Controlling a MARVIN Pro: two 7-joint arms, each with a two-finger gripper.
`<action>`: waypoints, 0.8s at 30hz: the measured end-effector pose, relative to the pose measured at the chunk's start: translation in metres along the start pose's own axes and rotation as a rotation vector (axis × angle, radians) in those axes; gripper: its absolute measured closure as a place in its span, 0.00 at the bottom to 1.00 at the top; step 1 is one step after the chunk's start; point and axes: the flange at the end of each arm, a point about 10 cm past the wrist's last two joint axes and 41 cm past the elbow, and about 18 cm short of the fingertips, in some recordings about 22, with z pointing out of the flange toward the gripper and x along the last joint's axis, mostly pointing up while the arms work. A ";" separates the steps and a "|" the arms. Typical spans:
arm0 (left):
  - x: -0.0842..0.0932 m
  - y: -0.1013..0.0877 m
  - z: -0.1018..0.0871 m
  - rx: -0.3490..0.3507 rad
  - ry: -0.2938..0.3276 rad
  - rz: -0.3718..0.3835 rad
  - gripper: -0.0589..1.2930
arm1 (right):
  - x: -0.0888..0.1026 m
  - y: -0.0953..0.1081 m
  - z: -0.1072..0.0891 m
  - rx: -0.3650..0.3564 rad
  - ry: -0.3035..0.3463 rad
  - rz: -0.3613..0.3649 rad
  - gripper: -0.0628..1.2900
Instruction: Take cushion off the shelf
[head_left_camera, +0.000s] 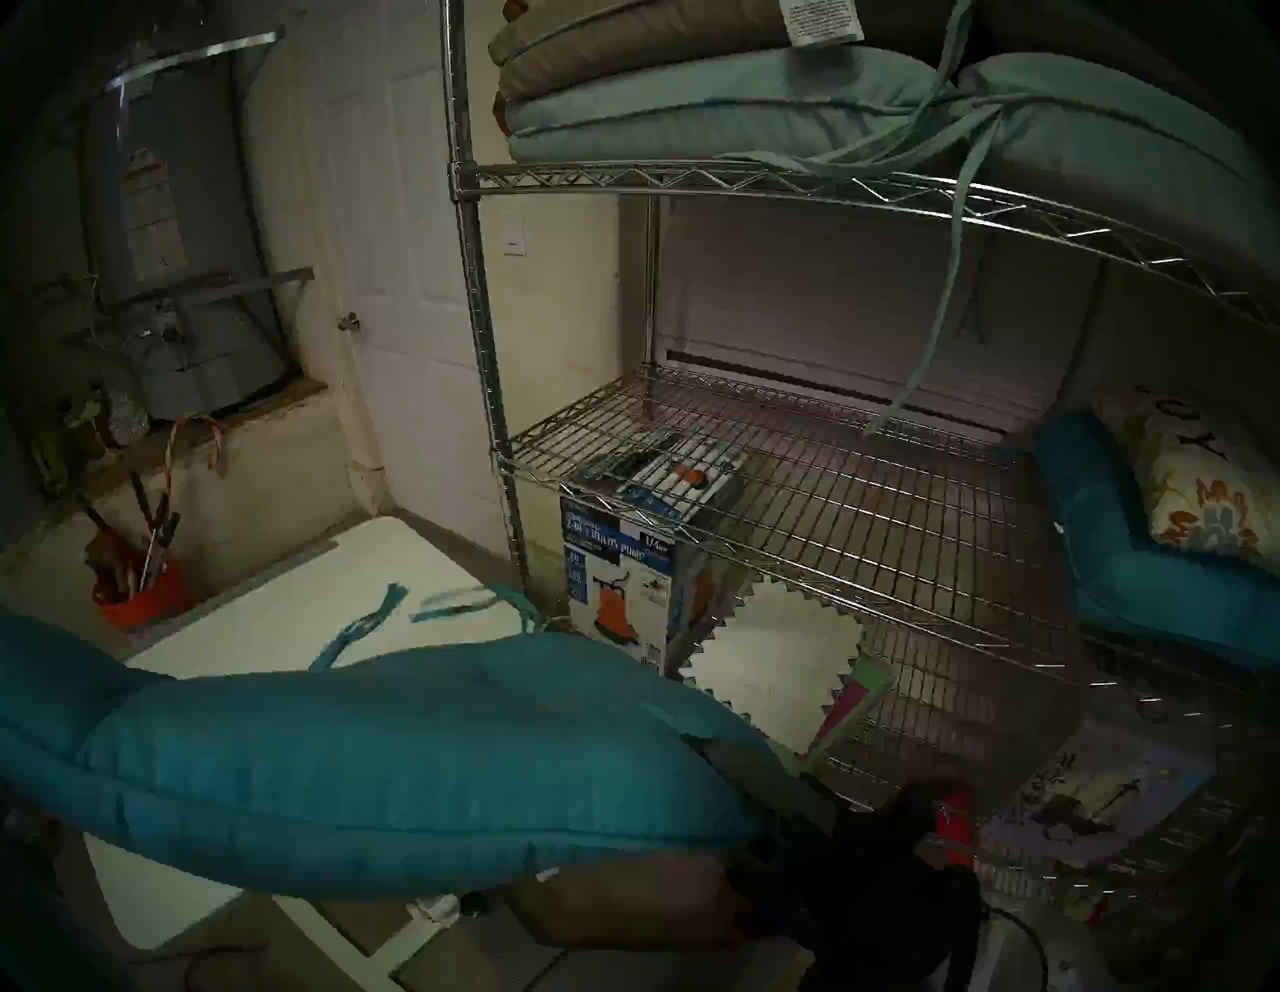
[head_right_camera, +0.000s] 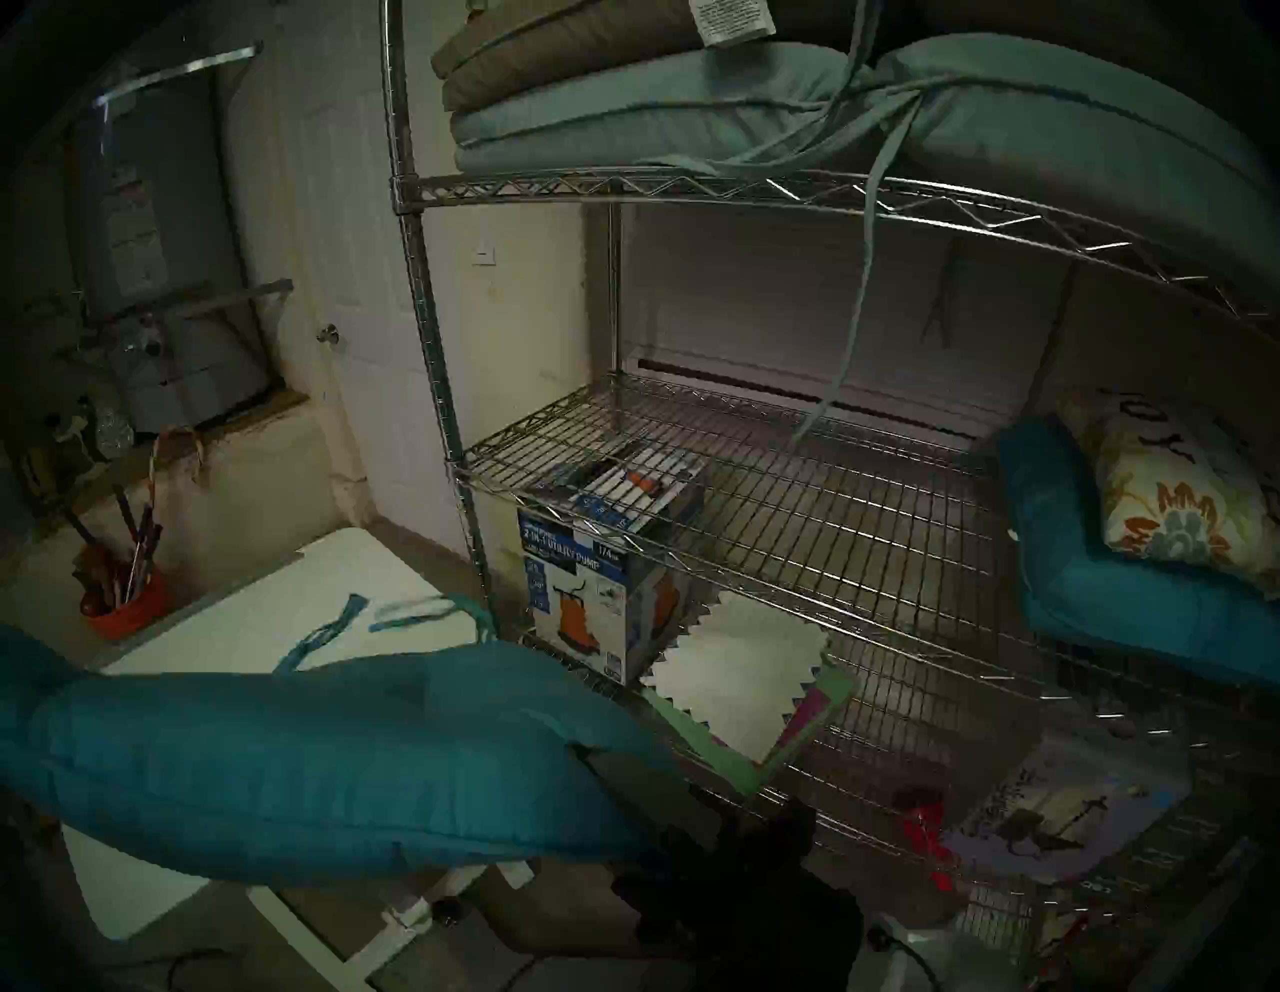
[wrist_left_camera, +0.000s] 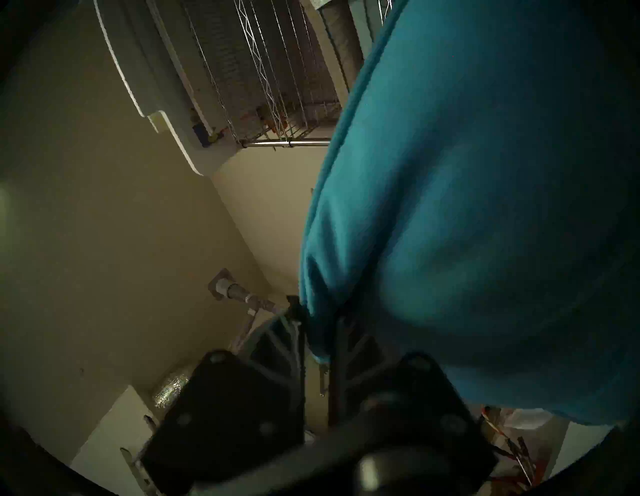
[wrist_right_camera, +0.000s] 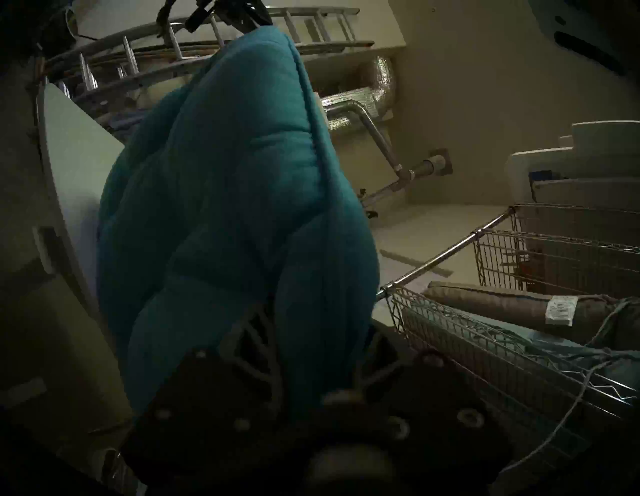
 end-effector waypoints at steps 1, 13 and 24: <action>-0.003 -0.002 -0.002 0.000 -0.008 0.007 0.87 | 0.001 0.000 0.001 0.001 0.004 0.000 0.76; -0.020 -0.019 -0.015 0.020 -0.072 0.043 0.97 | 0.005 -0.002 0.009 0.007 0.032 -0.010 0.77; -0.040 -0.031 -0.033 0.110 -0.221 0.017 0.97 | -0.005 -0.020 0.007 0.050 0.021 -0.015 0.78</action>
